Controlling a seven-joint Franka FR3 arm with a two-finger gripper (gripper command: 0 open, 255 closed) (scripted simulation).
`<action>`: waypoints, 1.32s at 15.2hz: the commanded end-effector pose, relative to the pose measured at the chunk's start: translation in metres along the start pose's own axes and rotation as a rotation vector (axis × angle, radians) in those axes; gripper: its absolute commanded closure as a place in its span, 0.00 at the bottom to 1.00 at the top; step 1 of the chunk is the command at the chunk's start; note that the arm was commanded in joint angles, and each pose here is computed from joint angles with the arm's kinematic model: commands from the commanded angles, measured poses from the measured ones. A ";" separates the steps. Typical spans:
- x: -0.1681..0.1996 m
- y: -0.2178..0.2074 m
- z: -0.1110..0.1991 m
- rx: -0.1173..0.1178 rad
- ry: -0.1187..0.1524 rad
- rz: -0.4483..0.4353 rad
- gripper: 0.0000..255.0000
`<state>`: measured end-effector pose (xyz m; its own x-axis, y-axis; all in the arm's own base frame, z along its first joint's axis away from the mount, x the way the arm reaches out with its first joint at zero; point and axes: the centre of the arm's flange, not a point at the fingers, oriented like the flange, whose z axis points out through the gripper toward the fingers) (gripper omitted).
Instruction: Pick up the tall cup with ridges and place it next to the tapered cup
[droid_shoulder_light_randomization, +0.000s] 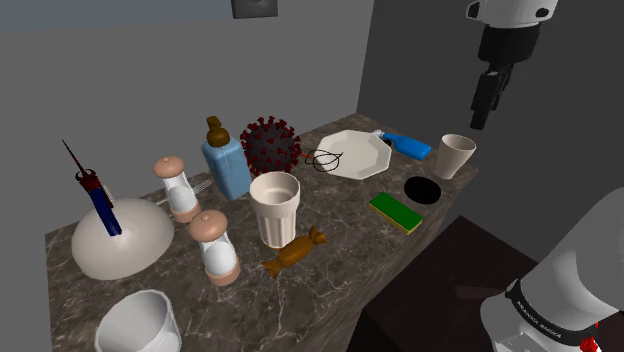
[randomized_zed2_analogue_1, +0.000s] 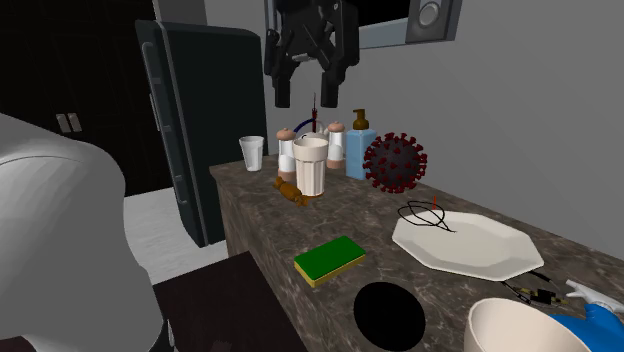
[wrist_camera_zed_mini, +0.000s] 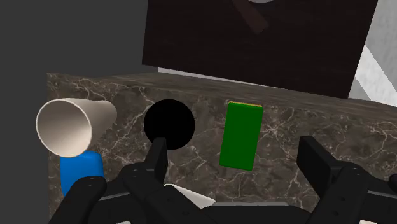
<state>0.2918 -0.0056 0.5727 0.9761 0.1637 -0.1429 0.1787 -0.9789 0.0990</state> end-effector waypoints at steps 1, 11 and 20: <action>0.000 0.000 0.000 0.000 0.000 0.000 0.00; 0.090 -0.072 0.038 0.073 0.033 0.003 0.00; 0.172 -0.139 0.066 0.138 0.063 0.005 0.00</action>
<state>0.4177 0.1411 0.4725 0.9830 0.1625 -0.0848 0.1606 -0.9866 -0.0292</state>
